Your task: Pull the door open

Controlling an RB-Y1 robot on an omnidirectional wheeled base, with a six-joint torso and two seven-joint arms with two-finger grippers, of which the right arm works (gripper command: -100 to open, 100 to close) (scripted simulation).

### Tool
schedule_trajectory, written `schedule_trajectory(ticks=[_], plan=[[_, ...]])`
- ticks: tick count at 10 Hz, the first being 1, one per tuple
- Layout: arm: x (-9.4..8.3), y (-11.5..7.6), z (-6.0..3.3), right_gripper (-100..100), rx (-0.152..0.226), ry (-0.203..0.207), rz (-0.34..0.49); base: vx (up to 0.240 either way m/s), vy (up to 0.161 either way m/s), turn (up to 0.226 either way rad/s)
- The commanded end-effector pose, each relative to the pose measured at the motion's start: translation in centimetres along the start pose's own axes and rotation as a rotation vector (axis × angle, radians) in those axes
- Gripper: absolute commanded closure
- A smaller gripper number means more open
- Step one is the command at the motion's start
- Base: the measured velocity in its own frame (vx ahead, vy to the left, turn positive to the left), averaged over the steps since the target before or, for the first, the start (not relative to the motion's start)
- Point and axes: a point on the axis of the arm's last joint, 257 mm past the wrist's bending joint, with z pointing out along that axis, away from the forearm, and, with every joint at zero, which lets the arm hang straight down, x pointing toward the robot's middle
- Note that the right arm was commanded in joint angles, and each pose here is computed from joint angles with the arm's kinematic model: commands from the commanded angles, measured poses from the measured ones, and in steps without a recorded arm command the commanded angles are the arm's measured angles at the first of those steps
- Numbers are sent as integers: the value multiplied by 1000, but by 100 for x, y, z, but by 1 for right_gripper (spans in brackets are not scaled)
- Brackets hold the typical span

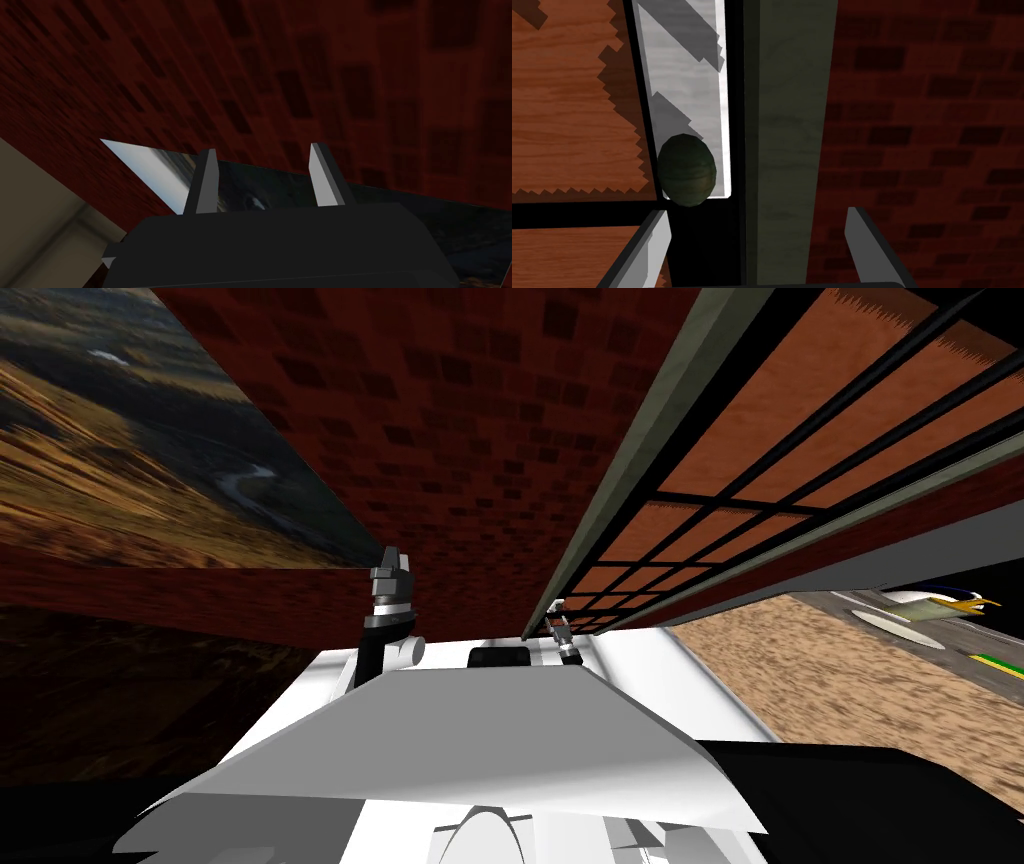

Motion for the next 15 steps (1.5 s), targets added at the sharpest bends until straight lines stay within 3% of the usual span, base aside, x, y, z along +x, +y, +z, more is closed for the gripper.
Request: schedule_trajectory(ticks=[1,3,4,5,11,12,13,15], plan=[[-7,-164,-50,-100,24,-1,6,-211,7,55],[-15,-334,-101,-100,51,-4,16,-205,-33,38],[-3,-271,-62,-100,43,-1,13,-94,-36,10],[3,-407,-120,-100,66,-3,14,102,30,137],[-4,-803,-291,-100,139,-11,12,188,7,127],[27,-744,-292,-100,128,-5,16,52,3,-15],[27,-744,-292,100,128,-5,16,-26,7,2],[27,-744,-292,100,128,-5,16,-16,-16,-3]])
